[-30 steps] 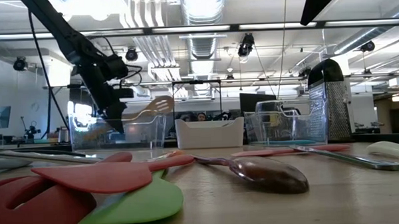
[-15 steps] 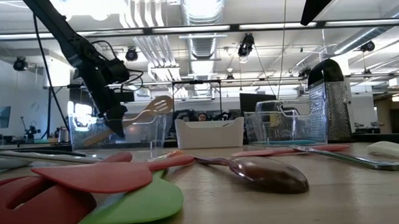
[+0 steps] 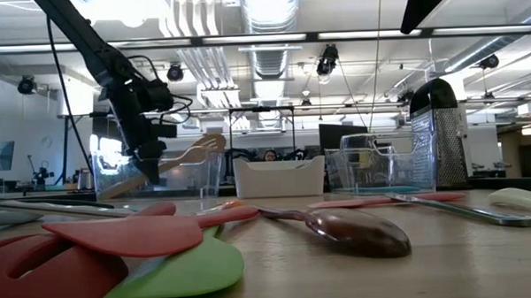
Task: Pick & Place Kitchen Items
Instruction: Put the light brown serving spoon into the left transparent bin, then put the white patterned table knife into the white bin
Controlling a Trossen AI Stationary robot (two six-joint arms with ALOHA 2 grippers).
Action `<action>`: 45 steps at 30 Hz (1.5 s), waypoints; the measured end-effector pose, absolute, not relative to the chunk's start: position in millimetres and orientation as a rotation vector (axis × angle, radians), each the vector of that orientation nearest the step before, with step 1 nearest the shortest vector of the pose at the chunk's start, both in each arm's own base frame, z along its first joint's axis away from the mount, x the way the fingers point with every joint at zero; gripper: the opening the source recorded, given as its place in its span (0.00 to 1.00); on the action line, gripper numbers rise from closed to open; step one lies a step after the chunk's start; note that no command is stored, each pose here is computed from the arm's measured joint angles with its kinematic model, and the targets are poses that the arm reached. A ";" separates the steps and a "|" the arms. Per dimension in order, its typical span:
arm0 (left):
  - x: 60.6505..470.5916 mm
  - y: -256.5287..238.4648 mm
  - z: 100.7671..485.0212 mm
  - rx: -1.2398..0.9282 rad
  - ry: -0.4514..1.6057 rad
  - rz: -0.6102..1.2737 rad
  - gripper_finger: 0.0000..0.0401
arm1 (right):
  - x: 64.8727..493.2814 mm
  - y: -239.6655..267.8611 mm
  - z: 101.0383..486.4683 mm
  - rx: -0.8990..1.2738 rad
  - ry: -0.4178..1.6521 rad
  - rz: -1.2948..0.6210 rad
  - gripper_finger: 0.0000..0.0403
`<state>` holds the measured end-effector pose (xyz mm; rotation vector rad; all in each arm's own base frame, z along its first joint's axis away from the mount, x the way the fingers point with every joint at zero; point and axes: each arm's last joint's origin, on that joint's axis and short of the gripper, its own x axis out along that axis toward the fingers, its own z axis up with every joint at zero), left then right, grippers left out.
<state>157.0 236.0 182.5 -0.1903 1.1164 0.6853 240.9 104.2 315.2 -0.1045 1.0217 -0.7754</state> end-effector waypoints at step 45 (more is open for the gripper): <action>110.3 53.1 341.4 -0.610 0.490 0.027 0.38 | 241.1 104.1 315.3 -0.137 1.032 -0.759 0.52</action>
